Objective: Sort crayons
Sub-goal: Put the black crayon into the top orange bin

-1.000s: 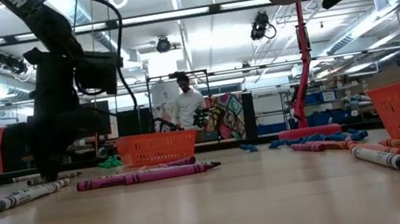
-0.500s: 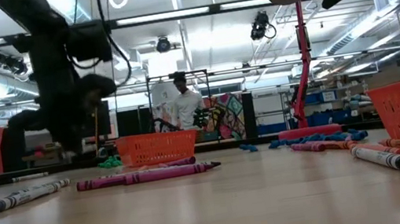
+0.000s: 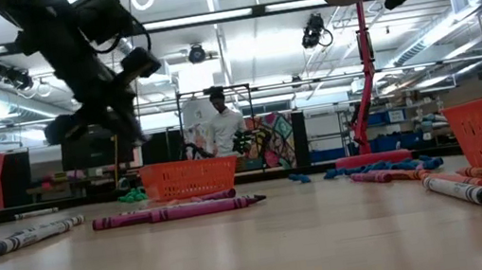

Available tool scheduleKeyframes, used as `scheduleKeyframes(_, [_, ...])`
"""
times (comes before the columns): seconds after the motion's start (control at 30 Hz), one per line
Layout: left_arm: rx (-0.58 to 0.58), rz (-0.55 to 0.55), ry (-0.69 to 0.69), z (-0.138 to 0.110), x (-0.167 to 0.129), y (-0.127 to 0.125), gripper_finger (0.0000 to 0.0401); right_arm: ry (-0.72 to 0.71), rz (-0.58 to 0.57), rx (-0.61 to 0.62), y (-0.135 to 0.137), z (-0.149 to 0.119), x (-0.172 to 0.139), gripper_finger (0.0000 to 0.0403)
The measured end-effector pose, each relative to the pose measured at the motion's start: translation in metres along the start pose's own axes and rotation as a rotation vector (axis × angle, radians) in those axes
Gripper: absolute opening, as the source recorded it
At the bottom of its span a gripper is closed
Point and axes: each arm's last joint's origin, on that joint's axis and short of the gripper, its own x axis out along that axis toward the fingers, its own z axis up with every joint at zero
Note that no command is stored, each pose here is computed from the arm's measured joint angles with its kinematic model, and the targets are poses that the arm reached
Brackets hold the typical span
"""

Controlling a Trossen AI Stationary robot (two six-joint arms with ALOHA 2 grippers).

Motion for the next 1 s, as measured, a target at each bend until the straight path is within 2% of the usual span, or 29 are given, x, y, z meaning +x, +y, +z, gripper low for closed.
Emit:
scheduleKeyframes(0.13, [-0.133, -0.072, -0.159, 0.007, -0.001, -0.009, 0.0022, -0.012, 0.011, -0.003, 0.001, 0.001, 0.000, 0.0007])
scheduleKeyframes(0.23, [-0.202, -0.141, -0.227, 0.011, 0.000, -0.016, 0.0023, -0.019, 0.016, -0.002, 0.002, 0.002, 0.000, 0.0008])
scheduleKeyframes(0.43, [-0.236, -0.182, -0.339, 0.017, 0.002, -0.022, 0.0023, -0.019, 0.016, -0.006, 0.002, 0.002, 0.000, 0.0008])
scheduleKeyframes(0.6, [-0.176, -0.196, -0.368, 0.026, 0.005, -0.023, 0.0023, -0.020, 0.016, -0.013, 0.002, 0.002, 0.000, 0.0008])
scheduleKeyframes(0.73, [-0.049, -0.148, -0.380, 0.035, 0.007, -0.018, 0.0023, -0.017, 0.019, -0.013, 0.002, 0.002, 0.000, 0.0007])
scheduleKeyframes(0.8, [0.063, -0.133, -0.385, 0.042, 0.004, -0.020, 0.0023, -0.012, 0.024, -0.015, 0.002, 0.002, 0.000, 0.0008])
scheduleKeyframes(0.9, [0.326, -0.109, -0.422, 0.053, -0.004, -0.029, 0.0023, -0.001, 0.035, -0.020, 0.002, 0.001, 0.000, 0.0008])
scheduleKeyframes(1.0, [0.674, -0.051, -0.484, 0.063, -0.014, -0.039, 0.0023, 0.002, 0.037, -0.020, 0.002, 0.001, 0.000, 0.0008])
